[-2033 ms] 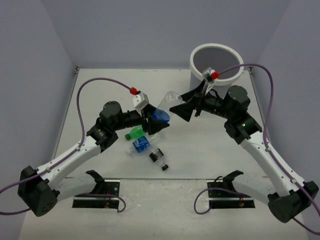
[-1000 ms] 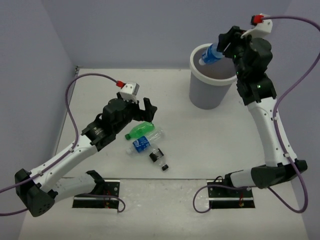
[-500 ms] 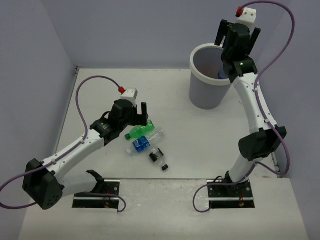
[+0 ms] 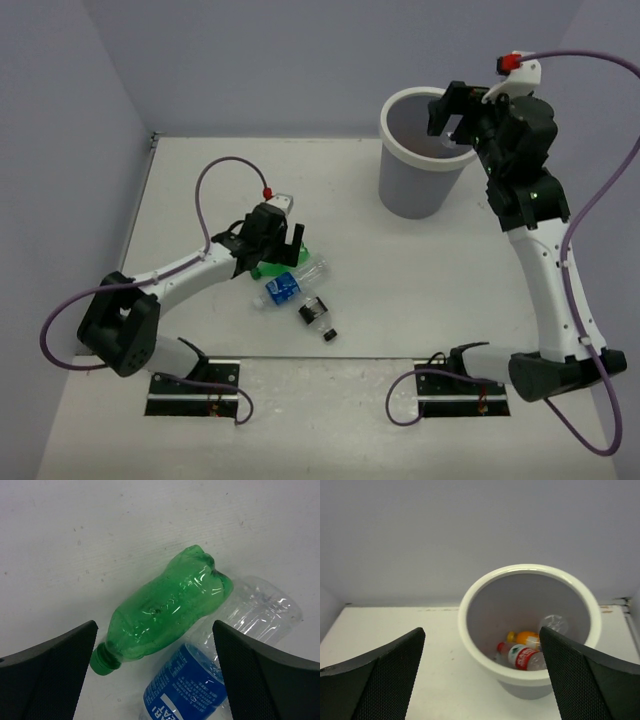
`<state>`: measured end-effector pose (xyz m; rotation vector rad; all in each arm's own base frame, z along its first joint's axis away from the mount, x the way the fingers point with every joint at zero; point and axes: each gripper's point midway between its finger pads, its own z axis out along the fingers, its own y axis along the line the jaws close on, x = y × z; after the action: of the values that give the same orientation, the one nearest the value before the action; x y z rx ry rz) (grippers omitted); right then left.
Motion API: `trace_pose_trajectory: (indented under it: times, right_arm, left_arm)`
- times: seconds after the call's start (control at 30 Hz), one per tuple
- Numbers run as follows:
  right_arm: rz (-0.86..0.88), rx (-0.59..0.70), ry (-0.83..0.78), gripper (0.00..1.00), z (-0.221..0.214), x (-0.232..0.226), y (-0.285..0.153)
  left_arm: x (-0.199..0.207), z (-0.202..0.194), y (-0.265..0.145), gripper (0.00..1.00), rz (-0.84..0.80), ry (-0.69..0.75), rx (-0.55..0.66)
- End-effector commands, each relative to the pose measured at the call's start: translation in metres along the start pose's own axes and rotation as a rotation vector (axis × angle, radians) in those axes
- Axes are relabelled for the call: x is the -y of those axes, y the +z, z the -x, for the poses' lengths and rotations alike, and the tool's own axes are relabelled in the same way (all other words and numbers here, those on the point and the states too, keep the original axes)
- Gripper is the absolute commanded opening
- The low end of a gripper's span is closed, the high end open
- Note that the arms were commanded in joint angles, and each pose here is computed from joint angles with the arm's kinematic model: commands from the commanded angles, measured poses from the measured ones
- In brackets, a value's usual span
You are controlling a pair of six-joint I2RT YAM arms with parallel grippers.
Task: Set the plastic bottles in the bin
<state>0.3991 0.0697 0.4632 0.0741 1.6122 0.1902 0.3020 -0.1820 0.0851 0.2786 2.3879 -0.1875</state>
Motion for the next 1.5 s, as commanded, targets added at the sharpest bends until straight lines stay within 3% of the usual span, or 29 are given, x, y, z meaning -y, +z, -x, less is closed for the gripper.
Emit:
trace_pose_trajectory:
  times: [0.0,0.13,0.3,0.4,0.5,0.7,0.83,0.93,1.17,1.47]
  right_arm:
    - [0.217,-0.118,0.089,0.99,-0.045,-0.035,-0.022]
    - [0.336,-0.143,0.130,0.99,-0.065,-0.051,-0.044]
    - [0.336,-0.156,0.156,0.99,-0.079,-0.049,-0.055]
    - [0.370,-0.193,0.180,0.99,-0.096,-0.053,-0.061]
    - [0.409,-0.242,0.202,0.99,-0.112,-0.059,-0.066]
    - [0.515,-0.315,0.229,0.99,-0.134,-0.076,-0.071]
    - [0.649,-0.347,0.240,0.99,-0.140,-0.097,-0.077]
    - [0.730,-0.371,0.236,0.99,-0.147,-0.115,-0.081]
    - [0.876,-0.374,0.235,0.99,-0.153,-0.163,-0.085]
    - [0.853,-0.321,0.301,0.96,-0.149,-0.179,-0.064]
  left_arm:
    - [-0.013,-0.006,0.017,1.00,0.043,0.023,-0.026]
    - [-0.023,-0.019,0.034,0.93,0.067,0.020,-0.083]
    - [-0.021,-0.025,0.049,0.76,0.043,0.027,-0.107]
    - [-0.024,-0.019,0.053,0.51,0.054,0.028,-0.104]
    - [-0.025,-0.013,0.054,0.37,0.063,0.030,-0.100]
    - [-0.028,0.057,0.025,0.30,0.111,0.030,0.075]
    - [-0.003,0.117,-0.011,0.25,-0.027,0.043,0.252]
    - [0.034,0.141,-0.042,0.24,-0.240,0.099,0.356]
    - [0.109,0.158,-0.112,0.22,-0.650,0.224,0.522]
    - [0.155,0.156,-0.160,0.22,-0.856,0.267,0.584]
